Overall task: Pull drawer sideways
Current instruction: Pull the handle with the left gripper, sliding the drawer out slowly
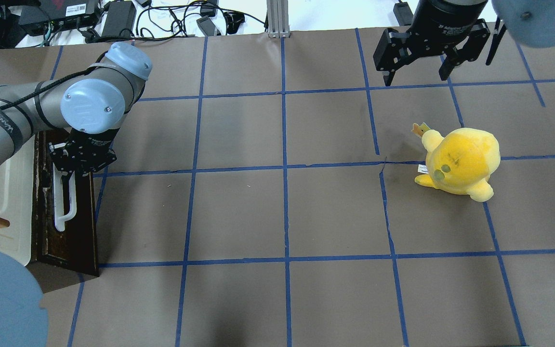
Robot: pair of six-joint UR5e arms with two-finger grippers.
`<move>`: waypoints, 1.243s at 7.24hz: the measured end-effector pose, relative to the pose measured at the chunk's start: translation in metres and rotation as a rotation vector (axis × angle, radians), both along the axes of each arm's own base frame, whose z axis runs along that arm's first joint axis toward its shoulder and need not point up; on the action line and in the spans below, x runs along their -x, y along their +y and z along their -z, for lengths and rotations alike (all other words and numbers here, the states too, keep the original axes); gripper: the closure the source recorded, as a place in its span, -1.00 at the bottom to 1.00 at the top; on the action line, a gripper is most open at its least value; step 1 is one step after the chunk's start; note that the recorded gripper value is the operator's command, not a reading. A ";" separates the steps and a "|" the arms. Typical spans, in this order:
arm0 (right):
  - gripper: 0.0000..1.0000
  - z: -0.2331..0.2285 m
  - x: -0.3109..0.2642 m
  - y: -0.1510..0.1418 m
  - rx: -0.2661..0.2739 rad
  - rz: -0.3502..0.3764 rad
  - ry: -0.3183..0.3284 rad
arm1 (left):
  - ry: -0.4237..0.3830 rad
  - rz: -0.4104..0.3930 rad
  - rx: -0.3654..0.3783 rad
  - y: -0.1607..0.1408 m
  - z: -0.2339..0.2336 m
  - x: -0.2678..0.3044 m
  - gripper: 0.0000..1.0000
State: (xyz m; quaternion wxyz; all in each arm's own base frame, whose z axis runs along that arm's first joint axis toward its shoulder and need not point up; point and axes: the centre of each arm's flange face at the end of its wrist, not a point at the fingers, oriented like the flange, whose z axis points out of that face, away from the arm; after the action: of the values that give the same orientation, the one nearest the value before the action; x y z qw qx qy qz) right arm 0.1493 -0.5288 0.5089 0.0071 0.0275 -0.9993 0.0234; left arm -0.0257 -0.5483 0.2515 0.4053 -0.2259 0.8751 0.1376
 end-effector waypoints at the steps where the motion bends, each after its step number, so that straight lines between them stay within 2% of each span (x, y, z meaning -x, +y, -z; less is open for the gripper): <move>1: -1.00 0.000 0.000 0.000 0.000 0.000 0.000 | 0.000 0.001 0.001 0.000 0.000 0.001 0.69; 9: -1.00 0.000 0.000 0.000 0.000 0.000 -0.001 | 0.012 -0.005 0.022 0.000 -0.001 0.019 0.69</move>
State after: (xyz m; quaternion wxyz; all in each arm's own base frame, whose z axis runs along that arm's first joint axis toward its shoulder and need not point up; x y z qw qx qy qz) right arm 0.1494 -0.5288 0.5089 0.0067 0.0274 -0.9993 0.0233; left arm -0.0449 -0.5483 0.2522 0.3974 -0.2319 0.8782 0.1305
